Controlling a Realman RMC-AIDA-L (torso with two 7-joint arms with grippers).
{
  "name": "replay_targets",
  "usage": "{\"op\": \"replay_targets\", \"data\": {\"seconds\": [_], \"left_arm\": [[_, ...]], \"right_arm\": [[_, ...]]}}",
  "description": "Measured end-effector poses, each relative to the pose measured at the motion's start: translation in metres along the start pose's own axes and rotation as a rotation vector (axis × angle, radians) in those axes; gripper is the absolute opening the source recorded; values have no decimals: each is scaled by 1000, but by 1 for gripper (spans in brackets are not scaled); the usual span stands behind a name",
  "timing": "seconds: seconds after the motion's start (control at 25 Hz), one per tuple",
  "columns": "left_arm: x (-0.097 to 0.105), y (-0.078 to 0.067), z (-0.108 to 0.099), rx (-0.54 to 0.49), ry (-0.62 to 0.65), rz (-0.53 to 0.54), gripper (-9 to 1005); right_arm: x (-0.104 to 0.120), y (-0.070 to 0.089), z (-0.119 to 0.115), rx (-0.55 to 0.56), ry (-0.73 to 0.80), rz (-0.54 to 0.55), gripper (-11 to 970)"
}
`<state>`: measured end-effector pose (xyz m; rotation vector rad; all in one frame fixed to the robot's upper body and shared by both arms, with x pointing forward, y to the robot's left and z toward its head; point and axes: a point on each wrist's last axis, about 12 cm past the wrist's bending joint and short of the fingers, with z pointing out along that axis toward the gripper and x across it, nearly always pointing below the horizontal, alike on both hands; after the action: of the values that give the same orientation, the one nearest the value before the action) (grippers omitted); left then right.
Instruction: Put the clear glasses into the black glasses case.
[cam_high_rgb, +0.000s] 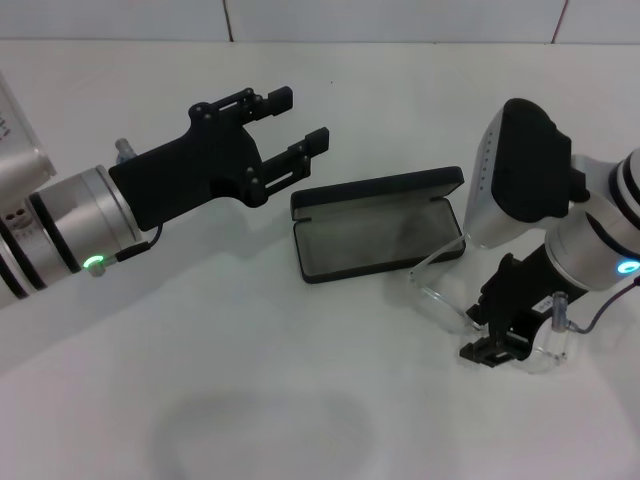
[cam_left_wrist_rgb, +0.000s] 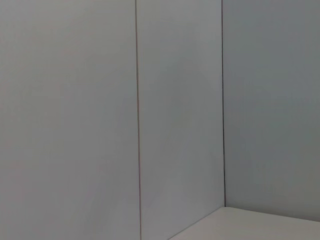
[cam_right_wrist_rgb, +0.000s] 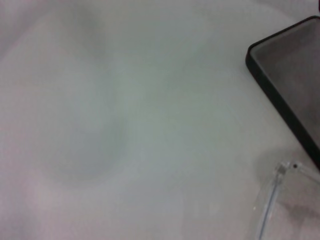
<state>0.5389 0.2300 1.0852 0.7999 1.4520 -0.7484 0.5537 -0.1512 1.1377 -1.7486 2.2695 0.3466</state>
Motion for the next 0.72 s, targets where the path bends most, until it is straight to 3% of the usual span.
{"op": "replay_targets", "data": {"seconds": [0.28, 0.52, 0.72], "left_arm": [[0, 0, 0, 0, -1, -2, 606], [-1, 0, 1, -1, -12, -13, 606], [-7, 0, 0, 16, -50, -83, 606]], "right_arm": [[-1, -1, -4, 13, -10, -14, 412], [5, -2, -11, 4, 7, -26, 199], [24, -9, -46, -6, -120, -22, 131]]}}
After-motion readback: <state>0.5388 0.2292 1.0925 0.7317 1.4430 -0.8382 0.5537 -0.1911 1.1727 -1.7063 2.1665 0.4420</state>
